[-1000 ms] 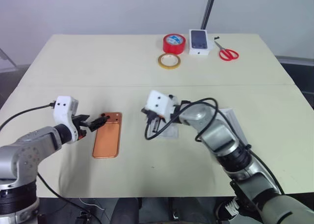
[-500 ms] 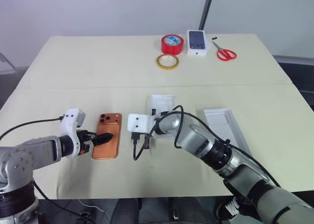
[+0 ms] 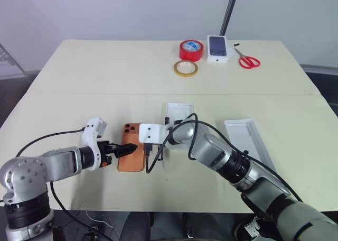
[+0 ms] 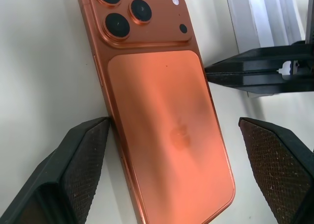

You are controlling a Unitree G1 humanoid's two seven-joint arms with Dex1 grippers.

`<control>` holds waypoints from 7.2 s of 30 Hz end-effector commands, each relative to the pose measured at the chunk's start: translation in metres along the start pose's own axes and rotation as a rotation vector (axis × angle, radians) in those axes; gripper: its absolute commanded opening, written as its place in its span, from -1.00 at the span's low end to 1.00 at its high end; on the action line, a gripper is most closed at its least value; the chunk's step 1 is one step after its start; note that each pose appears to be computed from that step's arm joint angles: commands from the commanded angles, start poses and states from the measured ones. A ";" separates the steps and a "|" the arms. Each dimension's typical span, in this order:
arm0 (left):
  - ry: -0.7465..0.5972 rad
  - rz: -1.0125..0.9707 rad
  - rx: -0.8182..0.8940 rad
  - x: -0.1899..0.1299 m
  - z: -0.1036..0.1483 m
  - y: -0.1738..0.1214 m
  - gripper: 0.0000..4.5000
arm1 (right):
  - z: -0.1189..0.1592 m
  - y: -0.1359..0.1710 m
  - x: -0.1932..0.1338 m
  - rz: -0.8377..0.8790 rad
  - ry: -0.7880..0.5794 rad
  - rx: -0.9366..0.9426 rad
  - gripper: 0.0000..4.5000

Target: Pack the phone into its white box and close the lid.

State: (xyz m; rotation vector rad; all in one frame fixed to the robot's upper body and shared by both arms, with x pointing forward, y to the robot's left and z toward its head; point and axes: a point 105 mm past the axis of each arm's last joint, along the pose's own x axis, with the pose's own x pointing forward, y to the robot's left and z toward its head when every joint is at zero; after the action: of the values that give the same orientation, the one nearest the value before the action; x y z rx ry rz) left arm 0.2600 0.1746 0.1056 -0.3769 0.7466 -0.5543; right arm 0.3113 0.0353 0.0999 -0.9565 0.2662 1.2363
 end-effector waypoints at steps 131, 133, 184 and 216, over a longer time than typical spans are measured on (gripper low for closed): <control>-0.083 -0.352 -0.320 0.109 0.063 -0.097 -0.40 | -0.102 -0.012 -0.187 -0.388 -0.051 0.410 -1.00; -0.090 -0.352 -0.327 0.110 0.062 -0.098 0.03 | -0.101 -0.012 -0.186 -0.382 -0.052 0.406 -1.00; 0.171 -0.387 0.499 0.152 0.018 -0.156 -0.97 | -0.141 -0.007 -0.162 -0.352 0.316 0.371 -1.00; -0.210 -0.614 1.090 0.050 0.018 -0.119 -1.00 | -0.173 0.018 -0.216 -0.454 0.400 1.002 0.24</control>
State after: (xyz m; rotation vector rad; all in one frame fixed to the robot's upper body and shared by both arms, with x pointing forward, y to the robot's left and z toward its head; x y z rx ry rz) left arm 0.2713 0.0556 0.1381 0.3449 0.1127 -1.3299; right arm 0.2705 -0.2330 0.1243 -0.3236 0.8412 0.4049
